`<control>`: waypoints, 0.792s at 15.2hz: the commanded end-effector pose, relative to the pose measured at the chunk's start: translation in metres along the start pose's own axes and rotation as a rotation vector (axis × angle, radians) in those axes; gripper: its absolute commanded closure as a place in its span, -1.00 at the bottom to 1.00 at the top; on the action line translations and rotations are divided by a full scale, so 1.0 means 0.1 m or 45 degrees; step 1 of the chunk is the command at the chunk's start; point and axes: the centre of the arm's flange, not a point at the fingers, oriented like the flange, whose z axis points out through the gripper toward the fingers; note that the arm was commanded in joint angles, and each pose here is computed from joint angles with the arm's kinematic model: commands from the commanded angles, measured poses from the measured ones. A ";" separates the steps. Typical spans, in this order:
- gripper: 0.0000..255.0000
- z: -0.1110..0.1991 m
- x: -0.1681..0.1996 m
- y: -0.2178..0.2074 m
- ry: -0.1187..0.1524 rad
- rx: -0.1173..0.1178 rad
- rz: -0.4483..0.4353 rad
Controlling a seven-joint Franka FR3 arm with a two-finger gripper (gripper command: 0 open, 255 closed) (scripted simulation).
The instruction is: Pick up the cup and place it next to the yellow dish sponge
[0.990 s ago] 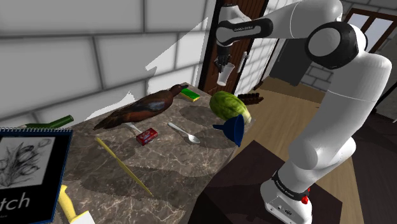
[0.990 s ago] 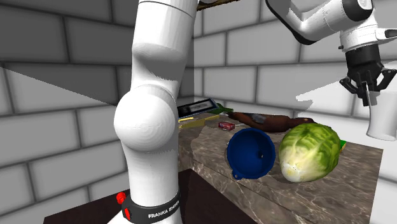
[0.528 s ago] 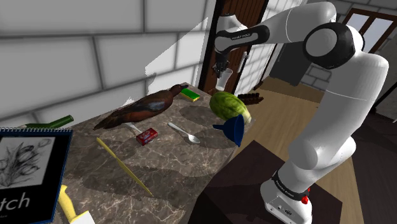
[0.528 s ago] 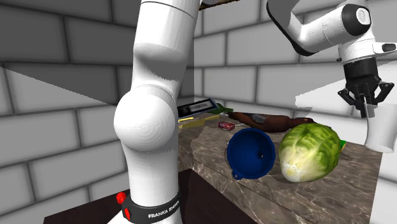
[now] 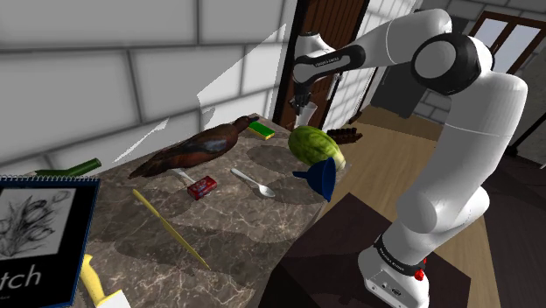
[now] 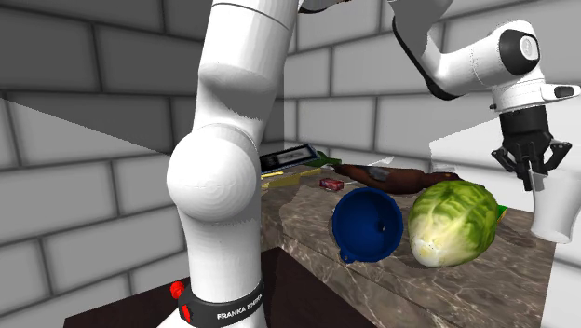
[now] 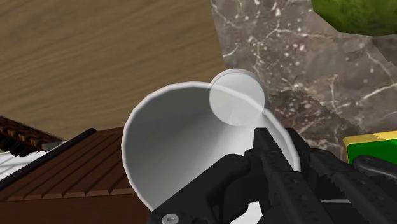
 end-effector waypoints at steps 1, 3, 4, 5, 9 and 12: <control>1.00 0.11 -0.01 -0.02 0.001 0.000 0.000; 1.00 0.21 -0.02 -0.05 0.001 0.000 0.000; 1.00 0.26 -0.02 -0.06 0.001 0.000 0.000; 1.00 0.31 -0.02 -0.08 0.001 0.000 0.000; 1.00 0.31 -0.02 -0.08 0.001 0.000 0.000; 1.00 0.31 -0.02 -0.08 0.001 0.000 0.000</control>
